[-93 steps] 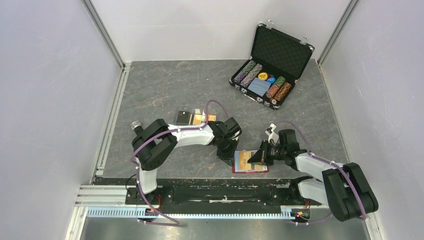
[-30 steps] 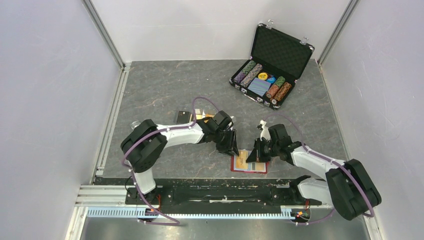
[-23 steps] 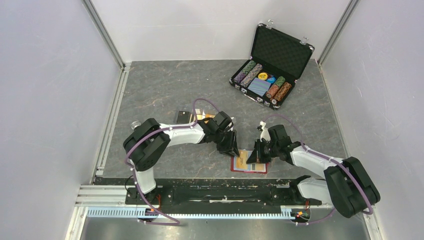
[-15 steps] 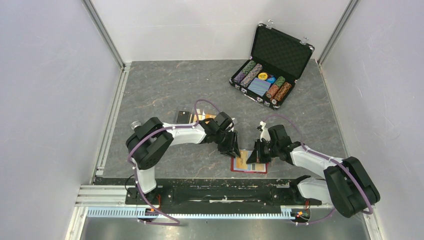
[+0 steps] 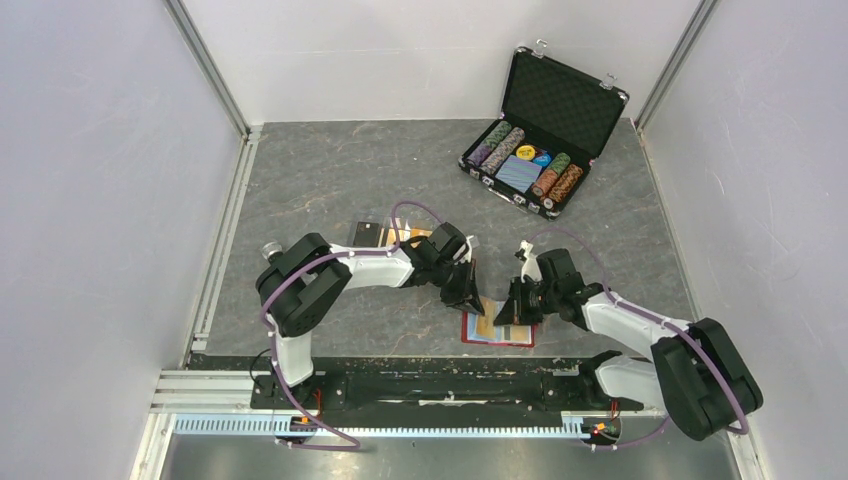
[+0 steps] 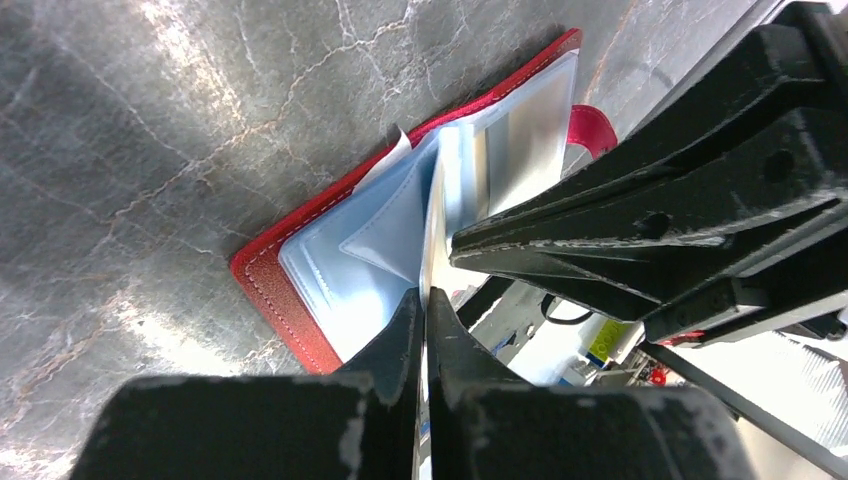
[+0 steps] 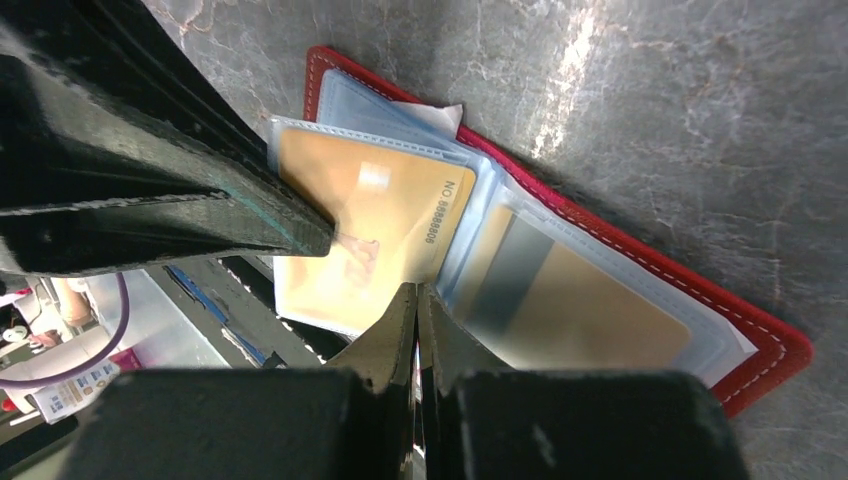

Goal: Put the credit cards into the card holder
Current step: Turn over the card slot in the card holder.

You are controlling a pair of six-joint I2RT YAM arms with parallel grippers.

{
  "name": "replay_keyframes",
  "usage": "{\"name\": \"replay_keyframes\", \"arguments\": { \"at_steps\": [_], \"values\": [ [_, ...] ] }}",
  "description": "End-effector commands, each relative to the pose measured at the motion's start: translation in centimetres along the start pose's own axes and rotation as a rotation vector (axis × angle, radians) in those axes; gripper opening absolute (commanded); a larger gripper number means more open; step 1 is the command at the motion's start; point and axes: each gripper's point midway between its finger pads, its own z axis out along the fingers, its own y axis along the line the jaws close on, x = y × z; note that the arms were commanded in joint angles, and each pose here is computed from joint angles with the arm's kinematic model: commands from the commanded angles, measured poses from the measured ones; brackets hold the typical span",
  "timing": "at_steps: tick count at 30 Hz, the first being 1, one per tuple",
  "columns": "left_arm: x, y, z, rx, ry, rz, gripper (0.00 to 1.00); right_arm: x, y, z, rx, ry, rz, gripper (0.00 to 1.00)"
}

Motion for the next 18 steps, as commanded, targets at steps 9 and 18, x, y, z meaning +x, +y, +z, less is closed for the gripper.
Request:
{"name": "replay_keyframes", "arguments": {
  "at_steps": [9,18],
  "values": [
    [-0.9,-0.9,-2.4,-0.074,-0.048,0.018,0.16,-6.3,2.8,-2.9,0.026,-0.194,-0.105,0.00],
    [-1.3,-4.7,-0.5,0.032,0.015,0.043,0.33,-9.3,2.0,-6.1,0.143,-0.313,-0.117,0.00]
  ]
}}
